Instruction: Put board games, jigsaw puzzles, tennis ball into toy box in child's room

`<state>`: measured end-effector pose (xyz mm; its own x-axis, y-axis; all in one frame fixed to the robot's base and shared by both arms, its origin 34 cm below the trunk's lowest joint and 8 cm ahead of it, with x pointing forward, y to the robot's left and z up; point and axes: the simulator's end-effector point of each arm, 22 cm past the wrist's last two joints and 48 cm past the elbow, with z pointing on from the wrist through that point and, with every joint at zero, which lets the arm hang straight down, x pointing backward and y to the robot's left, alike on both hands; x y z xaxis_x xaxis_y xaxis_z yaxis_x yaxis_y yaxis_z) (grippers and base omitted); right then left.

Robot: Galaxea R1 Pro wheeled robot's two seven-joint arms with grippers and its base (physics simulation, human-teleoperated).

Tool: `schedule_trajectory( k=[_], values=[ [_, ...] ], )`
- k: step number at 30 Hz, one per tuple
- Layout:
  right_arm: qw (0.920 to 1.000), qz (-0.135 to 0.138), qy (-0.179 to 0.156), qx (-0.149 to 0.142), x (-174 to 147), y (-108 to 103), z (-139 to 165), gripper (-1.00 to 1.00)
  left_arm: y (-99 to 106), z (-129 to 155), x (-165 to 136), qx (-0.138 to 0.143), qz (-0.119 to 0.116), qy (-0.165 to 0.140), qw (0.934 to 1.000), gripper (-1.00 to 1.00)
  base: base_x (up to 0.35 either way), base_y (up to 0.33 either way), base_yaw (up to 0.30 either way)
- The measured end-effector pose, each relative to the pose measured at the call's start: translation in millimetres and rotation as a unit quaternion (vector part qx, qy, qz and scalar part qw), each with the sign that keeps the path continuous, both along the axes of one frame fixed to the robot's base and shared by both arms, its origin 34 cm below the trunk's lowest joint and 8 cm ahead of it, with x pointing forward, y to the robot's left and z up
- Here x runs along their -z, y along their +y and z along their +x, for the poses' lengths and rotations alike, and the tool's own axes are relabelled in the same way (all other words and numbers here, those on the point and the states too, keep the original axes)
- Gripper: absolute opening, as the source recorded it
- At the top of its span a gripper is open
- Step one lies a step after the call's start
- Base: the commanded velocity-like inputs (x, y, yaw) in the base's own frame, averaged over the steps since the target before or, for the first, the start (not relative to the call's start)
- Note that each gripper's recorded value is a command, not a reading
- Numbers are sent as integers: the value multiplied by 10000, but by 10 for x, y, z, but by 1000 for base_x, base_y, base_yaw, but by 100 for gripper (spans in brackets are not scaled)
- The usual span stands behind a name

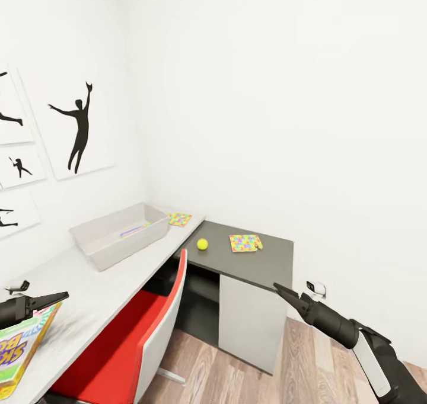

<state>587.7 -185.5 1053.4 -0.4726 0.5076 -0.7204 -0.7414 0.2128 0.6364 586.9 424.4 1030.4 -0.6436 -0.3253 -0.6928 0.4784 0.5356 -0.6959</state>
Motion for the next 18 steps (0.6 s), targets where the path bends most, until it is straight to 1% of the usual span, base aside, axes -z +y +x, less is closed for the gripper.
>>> schedule_trajectory(
  k=[11, 18],
  values=[
    [10000, -1, -74, 1, -67, 0, -19, 100, 11, -15, -73, -18, -7, -84, 10000, 100, -238, 202, -204],
    [9999, -3, -120, 2, -108, 0, -31, 100, 14, -26, -116, -20, -7, -133, 9999, 100, -235, 81, -204]
  ],
)
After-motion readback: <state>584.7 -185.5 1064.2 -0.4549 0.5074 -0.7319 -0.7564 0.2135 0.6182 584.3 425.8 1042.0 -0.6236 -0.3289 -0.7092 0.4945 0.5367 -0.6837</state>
